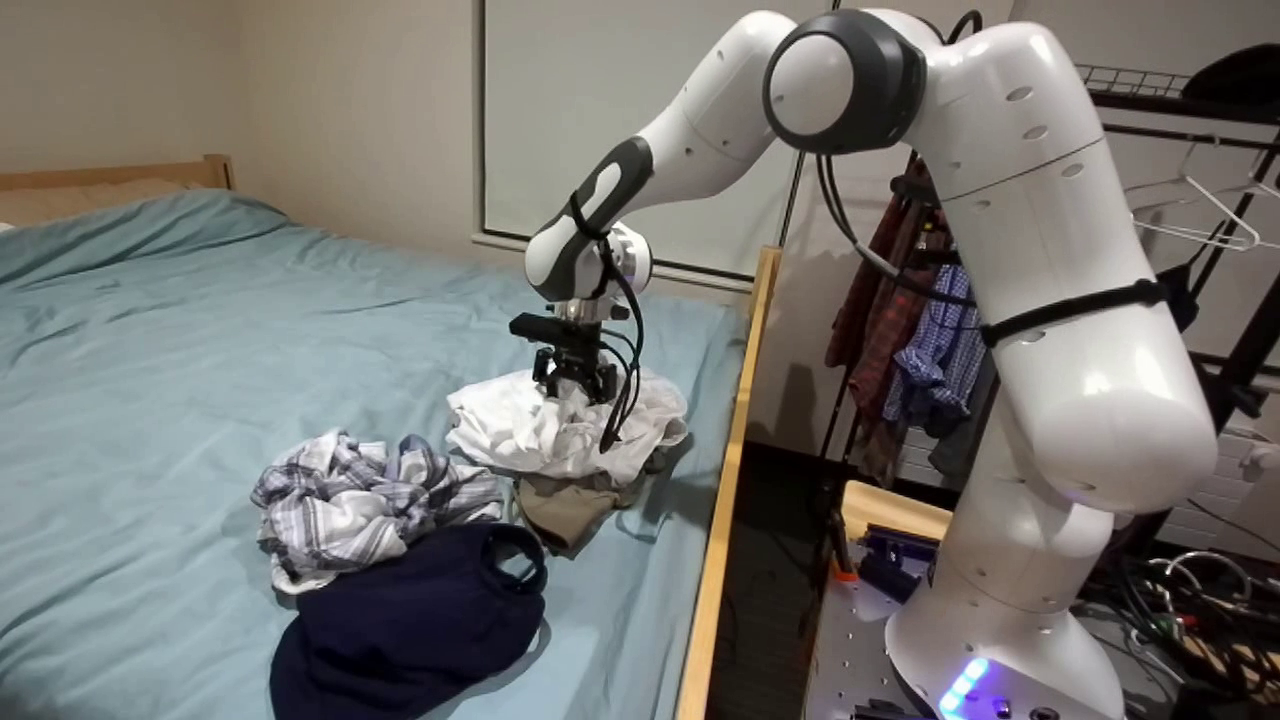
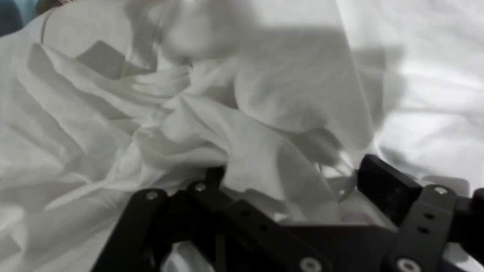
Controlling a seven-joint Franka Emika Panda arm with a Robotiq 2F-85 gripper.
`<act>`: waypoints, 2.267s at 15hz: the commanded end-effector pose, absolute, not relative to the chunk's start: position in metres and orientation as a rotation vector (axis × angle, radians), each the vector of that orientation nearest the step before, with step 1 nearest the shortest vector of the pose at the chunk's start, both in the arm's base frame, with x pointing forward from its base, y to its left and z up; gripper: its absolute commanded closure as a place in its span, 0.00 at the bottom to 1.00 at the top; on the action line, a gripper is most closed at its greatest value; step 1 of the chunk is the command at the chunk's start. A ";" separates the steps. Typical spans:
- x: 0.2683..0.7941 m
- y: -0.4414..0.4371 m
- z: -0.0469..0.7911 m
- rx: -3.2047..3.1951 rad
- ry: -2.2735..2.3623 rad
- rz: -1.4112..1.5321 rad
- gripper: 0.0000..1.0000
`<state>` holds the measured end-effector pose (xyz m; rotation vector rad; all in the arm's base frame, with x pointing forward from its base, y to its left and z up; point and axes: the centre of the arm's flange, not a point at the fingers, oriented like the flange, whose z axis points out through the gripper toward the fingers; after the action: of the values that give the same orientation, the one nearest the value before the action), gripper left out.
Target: Move one white object from the right heap to the left, then get the blue-white object and fold it on top of the left heap
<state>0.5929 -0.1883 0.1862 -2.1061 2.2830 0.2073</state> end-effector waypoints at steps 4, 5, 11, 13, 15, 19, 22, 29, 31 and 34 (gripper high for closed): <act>0.603 -0.185 0.177 -2.127 2.294 0.170 0.62; 0.603 -0.185 0.177 -2.128 2.290 0.172 0.69; 0.604 -0.179 0.186 -2.200 2.155 0.186 0.93; 0.602 -0.173 0.201 -2.264 2.058 0.156 0.91; 0.598 -0.163 0.226 -2.356 1.939 0.101 0.92; 0.582 -0.144 0.302 -2.507 1.766 -0.093 0.92; 0.566 -0.125 0.364 -2.606 1.664 -0.306 0.92; 0.507 -0.056 0.483 -2.845 1.248 -0.782 0.92; 0.486 -0.031 0.515 -2.900 1.103 -0.906 0.92; 0.457 0.004 0.562 -2.936 0.879 -1.055 0.92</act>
<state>0.5000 -0.0204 0.5224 -2.9154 1.0640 -0.9125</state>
